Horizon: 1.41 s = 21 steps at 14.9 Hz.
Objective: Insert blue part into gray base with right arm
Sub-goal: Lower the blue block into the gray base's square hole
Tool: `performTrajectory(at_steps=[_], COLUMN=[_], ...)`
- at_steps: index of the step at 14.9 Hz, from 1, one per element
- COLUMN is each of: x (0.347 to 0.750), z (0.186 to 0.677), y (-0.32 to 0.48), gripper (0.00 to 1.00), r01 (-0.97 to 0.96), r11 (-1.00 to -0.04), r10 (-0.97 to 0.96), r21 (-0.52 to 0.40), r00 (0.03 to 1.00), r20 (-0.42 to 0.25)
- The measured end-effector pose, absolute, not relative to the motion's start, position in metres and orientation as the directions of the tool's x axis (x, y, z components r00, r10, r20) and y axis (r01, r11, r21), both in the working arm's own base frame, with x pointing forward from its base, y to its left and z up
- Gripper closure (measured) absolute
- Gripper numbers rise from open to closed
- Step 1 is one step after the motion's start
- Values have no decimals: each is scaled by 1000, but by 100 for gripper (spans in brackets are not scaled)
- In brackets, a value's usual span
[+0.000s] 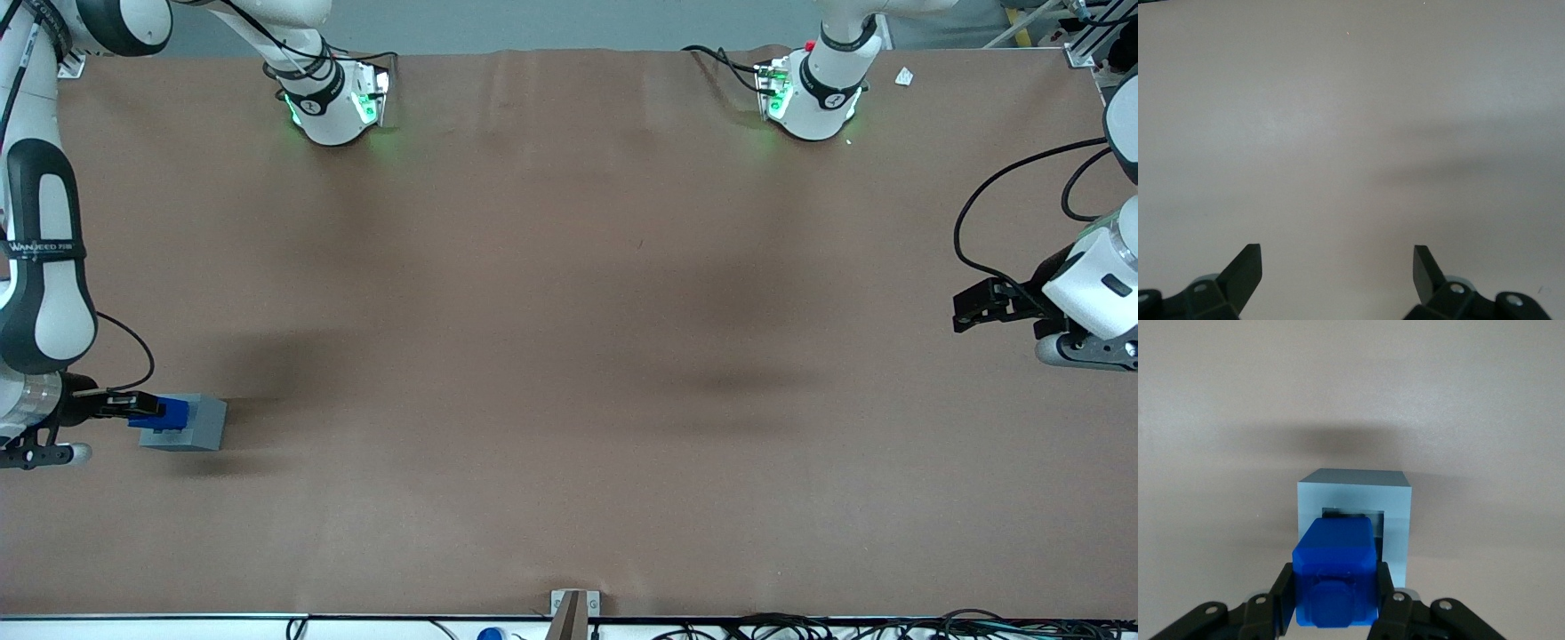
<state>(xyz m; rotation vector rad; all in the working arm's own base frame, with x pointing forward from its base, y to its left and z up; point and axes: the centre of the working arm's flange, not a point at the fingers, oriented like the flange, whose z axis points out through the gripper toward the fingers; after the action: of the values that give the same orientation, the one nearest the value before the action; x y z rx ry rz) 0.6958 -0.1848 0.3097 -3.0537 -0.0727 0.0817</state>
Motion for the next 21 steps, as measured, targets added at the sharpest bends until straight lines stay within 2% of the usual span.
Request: performTrajectory(at_steps=[3,17,21], x=[699,700,701], z=[308,299,300], y=[-188,-195,-199], gripper=[49,49,49], r01=[42,-24,-115], r11=[-996,-997,-991], r10=[45,-23,-116], r21=[-78,-77,-72], r00=[999,1000,993], r20=[-28,-12,0])
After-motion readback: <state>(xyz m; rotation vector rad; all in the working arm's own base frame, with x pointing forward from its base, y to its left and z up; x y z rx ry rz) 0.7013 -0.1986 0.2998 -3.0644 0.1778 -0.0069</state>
